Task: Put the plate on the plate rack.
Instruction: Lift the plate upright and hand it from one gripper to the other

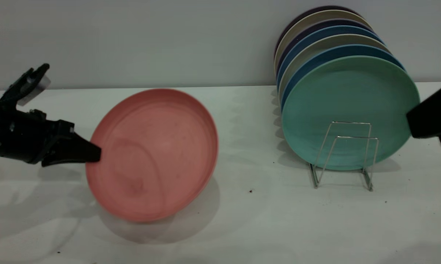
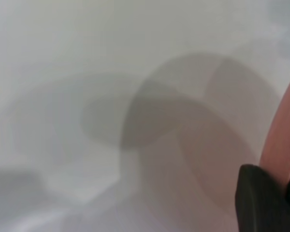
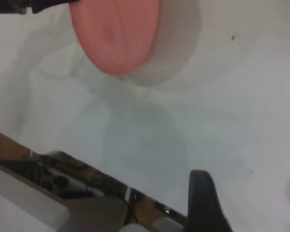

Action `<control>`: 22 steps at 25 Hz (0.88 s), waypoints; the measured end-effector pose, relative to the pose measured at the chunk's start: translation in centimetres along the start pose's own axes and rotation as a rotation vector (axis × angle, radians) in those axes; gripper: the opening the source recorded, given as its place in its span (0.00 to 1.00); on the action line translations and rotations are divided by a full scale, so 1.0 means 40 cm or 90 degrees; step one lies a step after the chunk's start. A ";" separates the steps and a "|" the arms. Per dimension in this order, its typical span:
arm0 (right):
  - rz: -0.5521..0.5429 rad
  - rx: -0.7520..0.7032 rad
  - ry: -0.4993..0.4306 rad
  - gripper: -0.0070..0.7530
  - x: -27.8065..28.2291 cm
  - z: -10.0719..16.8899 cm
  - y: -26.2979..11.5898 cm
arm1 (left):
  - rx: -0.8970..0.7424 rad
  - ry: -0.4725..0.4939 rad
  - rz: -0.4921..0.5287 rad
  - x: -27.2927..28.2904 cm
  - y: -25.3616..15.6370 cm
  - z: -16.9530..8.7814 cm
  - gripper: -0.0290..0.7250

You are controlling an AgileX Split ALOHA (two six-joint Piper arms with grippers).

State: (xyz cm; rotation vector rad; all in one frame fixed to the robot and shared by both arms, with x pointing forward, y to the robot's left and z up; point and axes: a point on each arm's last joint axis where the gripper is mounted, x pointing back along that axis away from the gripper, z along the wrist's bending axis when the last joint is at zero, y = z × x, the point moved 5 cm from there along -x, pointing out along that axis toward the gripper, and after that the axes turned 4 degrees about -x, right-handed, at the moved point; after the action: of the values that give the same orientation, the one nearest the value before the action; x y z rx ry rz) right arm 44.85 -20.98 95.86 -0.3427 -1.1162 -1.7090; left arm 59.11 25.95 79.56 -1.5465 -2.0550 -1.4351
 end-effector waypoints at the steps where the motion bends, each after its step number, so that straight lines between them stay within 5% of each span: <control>1: -0.004 -0.001 0.004 0.68 -0.006 -0.002 0.005 | -0.001 -0.007 -0.005 0.000 0.003 -0.004 0.06; 14: -0.031 -0.034 0.057 0.68 -0.113 -0.050 0.039 | -0.030 -0.070 -0.072 0.025 0.063 -0.065 0.06; 22: -0.038 -0.025 0.096 0.68 -0.181 -0.060 0.040 | -0.063 -0.109 -0.015 -0.049 0.042 -0.176 0.06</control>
State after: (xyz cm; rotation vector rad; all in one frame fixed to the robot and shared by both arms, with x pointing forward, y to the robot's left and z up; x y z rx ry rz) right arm 50.02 -18.68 90.52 -0.2032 -0.9931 -1.7800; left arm 58.74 19.23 82.83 -1.7460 -2.1325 -1.4802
